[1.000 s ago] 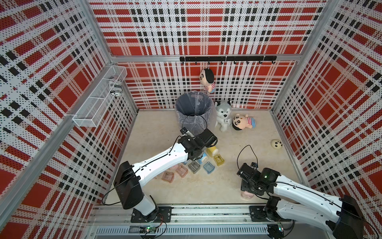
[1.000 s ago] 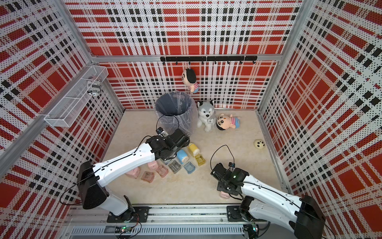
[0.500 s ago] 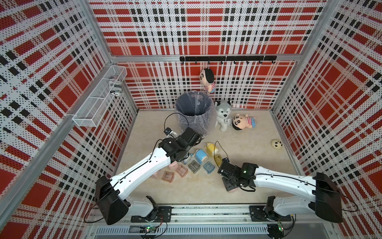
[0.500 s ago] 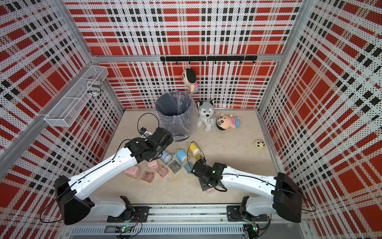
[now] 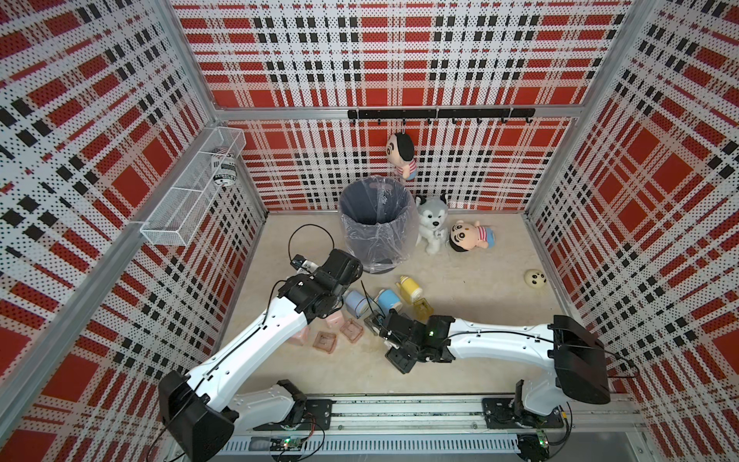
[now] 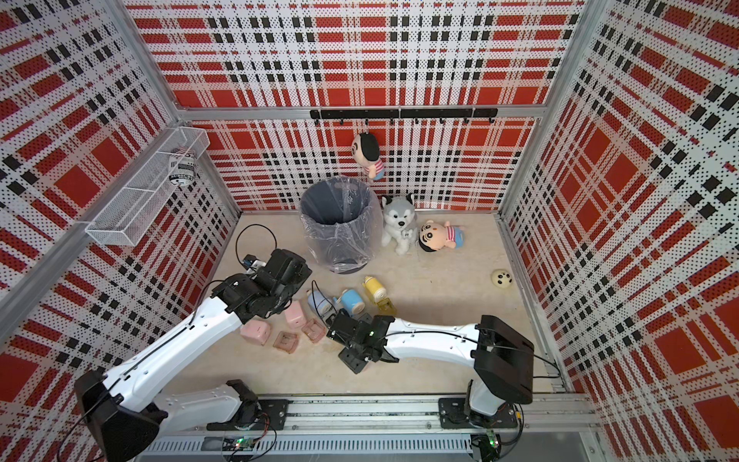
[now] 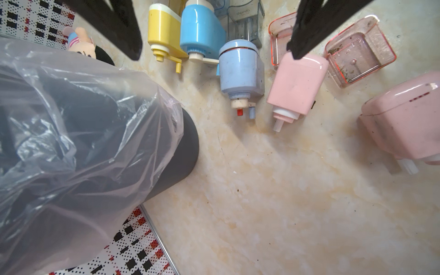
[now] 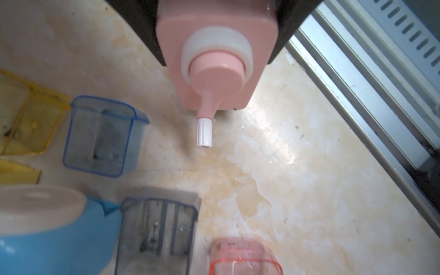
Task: Take out the pencil sharpener tray and clean the shavings
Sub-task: Move the pencil sharpener to the center of the board, then pick up the pencil sharpener from the center of the board.
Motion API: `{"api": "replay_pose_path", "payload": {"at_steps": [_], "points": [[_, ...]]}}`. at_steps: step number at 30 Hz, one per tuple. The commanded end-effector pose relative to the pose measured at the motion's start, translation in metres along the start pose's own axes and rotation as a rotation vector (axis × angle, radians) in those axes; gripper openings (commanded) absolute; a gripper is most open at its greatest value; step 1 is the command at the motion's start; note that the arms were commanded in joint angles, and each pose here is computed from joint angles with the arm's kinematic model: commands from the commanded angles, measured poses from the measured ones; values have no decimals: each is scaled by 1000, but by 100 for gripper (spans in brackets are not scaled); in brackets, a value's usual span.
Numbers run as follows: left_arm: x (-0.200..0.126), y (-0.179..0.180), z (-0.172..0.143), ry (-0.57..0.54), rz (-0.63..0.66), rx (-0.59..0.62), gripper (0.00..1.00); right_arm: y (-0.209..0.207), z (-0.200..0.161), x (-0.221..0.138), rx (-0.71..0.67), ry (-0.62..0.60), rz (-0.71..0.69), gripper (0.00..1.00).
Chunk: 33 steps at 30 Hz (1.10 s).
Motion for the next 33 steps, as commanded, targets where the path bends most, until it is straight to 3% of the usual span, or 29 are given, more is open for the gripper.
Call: {"api": "replay_pose_path", "payload": {"at_steps": [1, 4, 10, 16, 18, 19, 33], "points": [[2, 7, 1, 28, 19, 16, 98, 7, 17, 17, -88, -14, 27, 59], [4, 10, 0, 46, 27, 13, 98, 10, 22, 28, -109, 9, 29, 62], [7, 13, -4, 91, 40, 5, 98, 11, 29, 22, -107, -18, 40, 81], [10, 13, -23, 184, 61, 0, 98, 6, 28, -5, -52, -104, 26, 96], [10, 16, -33, 206, 82, -3, 98, 3, 19, -17, -50, -123, 28, 96], [11, 17, -39, 219, 96, -6, 98, -1, 19, -24, 4, -185, 12, 100], [16, 45, -134, 442, 336, 34, 98, -67, -44, -89, 351, -499, -78, 100]]}}
Point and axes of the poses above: each gripper's point midway between its finger pads, its own x axis out along the fingers, its own y axis along the line the jaws close on, z = x × y, the point moved 7 cm from there along -x, back along the fingers, and after that the axes turned 5 degrees about -x, right-handed, at the moved point
